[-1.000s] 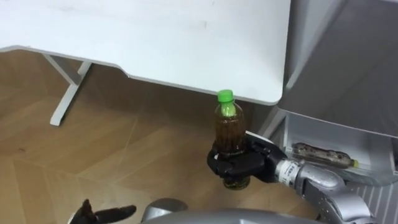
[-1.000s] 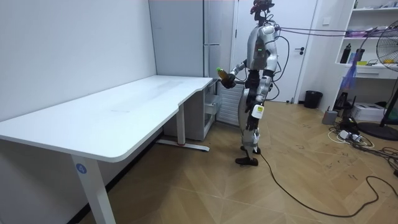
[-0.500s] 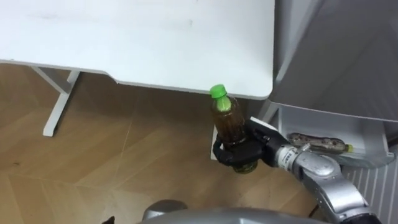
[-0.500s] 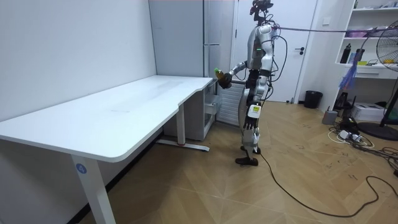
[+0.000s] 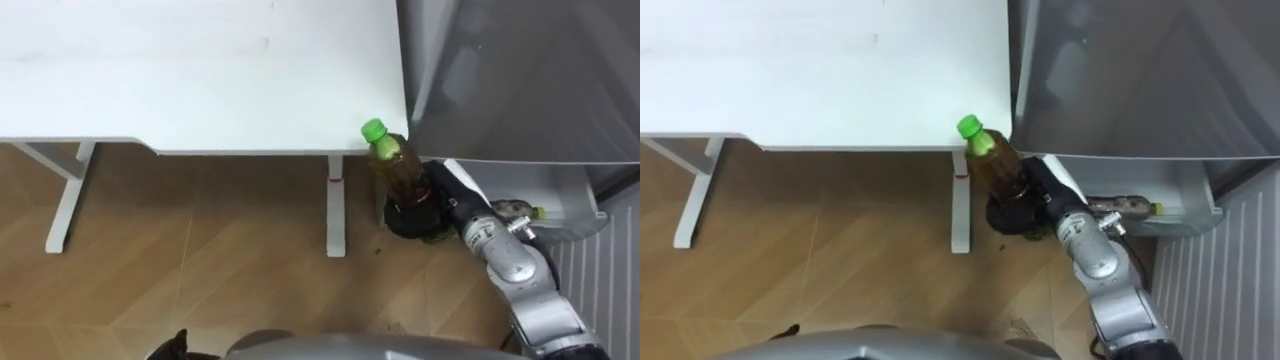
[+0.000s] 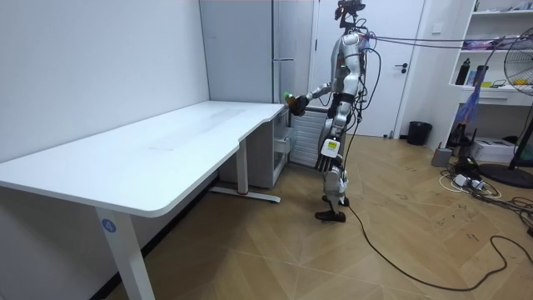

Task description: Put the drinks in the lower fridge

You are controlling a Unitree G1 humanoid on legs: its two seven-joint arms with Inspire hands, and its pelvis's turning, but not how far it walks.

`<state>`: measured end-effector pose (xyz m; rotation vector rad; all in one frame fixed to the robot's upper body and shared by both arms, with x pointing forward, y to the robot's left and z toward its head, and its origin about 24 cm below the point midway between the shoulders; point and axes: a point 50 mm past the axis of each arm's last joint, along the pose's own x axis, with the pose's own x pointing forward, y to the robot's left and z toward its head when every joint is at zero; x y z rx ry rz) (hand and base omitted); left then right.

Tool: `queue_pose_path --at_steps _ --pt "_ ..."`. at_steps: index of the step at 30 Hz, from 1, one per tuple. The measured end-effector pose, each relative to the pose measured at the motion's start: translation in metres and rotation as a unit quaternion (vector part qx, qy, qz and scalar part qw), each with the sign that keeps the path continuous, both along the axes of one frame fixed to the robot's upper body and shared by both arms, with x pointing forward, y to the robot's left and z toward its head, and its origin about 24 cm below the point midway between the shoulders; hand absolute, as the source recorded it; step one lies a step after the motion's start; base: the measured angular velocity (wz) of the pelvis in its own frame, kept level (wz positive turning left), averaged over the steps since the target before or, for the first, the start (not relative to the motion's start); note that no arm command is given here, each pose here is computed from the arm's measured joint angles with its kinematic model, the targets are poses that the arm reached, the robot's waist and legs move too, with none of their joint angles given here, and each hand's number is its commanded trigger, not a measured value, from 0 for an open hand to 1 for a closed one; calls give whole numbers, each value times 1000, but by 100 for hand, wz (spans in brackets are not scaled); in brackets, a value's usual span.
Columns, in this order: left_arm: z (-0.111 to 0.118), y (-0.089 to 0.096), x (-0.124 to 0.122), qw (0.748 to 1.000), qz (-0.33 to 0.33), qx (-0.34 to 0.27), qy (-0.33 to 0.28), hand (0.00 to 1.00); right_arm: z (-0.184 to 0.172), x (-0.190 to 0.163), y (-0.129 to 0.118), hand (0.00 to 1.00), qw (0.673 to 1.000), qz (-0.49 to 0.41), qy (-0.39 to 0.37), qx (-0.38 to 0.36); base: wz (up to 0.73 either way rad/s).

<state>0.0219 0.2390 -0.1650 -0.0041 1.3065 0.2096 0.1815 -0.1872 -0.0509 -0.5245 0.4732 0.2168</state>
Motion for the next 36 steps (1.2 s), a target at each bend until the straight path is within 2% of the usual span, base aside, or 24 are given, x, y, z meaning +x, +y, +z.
queue_pose_path --at_steps 7,11,15,25,28,36 --pt "-1 -2 -4 1000 24 -8 -1 0 -23 -23 -27 100 994 -97 23 -42 -2" --pt "-1 -3 -7 1000 29 -7 1 0 -43 -41 -41 100 984 -158 69 -46 1" --pt "-1 -2 -7 1000 30 -5 0 0 -52 -52 -46 100 975 -202 89 -39 -2" --pt "0 0 -4 999 34 -2 -4 0 -65 -68 -52 100 962 -241 119 -55 0" --pt "0 0 -4 999 36 -2 -4 0 -71 -74 -55 100 952 -271 136 -30 0" --pt "-1 -1 -9 999 37 -2 1 0 -74 -76 -54 100 906 -384 145 103 0"
